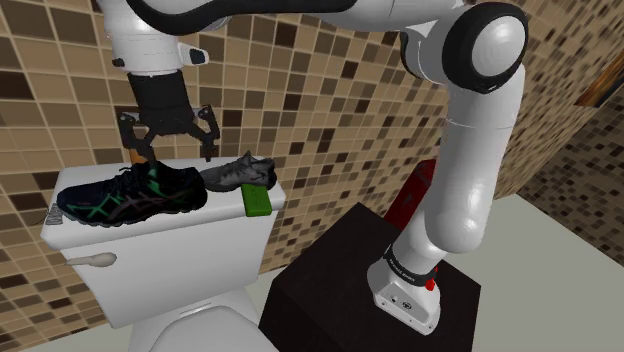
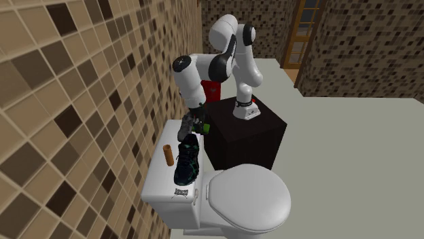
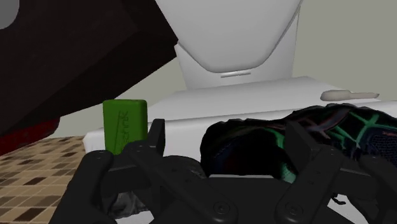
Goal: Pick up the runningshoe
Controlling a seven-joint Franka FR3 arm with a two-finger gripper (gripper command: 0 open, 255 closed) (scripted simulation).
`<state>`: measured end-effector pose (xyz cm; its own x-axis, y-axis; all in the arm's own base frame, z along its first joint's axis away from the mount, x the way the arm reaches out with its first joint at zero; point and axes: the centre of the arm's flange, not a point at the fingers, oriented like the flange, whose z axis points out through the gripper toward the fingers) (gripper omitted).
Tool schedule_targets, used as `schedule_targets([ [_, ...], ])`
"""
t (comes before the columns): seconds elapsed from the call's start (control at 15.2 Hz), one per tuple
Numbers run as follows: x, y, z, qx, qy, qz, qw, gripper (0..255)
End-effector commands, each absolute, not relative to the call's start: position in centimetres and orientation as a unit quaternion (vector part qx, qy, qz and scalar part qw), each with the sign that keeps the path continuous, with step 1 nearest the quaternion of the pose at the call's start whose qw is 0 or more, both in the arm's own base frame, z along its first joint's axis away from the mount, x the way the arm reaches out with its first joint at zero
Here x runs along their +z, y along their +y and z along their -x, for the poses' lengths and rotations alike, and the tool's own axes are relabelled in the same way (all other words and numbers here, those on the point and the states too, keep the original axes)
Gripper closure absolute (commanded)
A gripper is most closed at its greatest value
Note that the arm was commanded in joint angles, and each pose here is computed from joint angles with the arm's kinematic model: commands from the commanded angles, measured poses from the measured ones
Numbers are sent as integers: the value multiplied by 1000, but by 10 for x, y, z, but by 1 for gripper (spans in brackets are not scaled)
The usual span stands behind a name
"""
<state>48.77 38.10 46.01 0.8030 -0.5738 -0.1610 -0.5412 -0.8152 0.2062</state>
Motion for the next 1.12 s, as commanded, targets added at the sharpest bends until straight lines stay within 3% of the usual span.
schedule_targets([
  [0.0,451,397,-508,-109,-318,-938,79,0],
  [0.4,428,442,-567,-112,-378,-915,90,0],
  [0.99,388,442,-567,-112,-378,-915,90,0],
  [1.06,389,443,-567,-112,-378,-915,90,255],
])
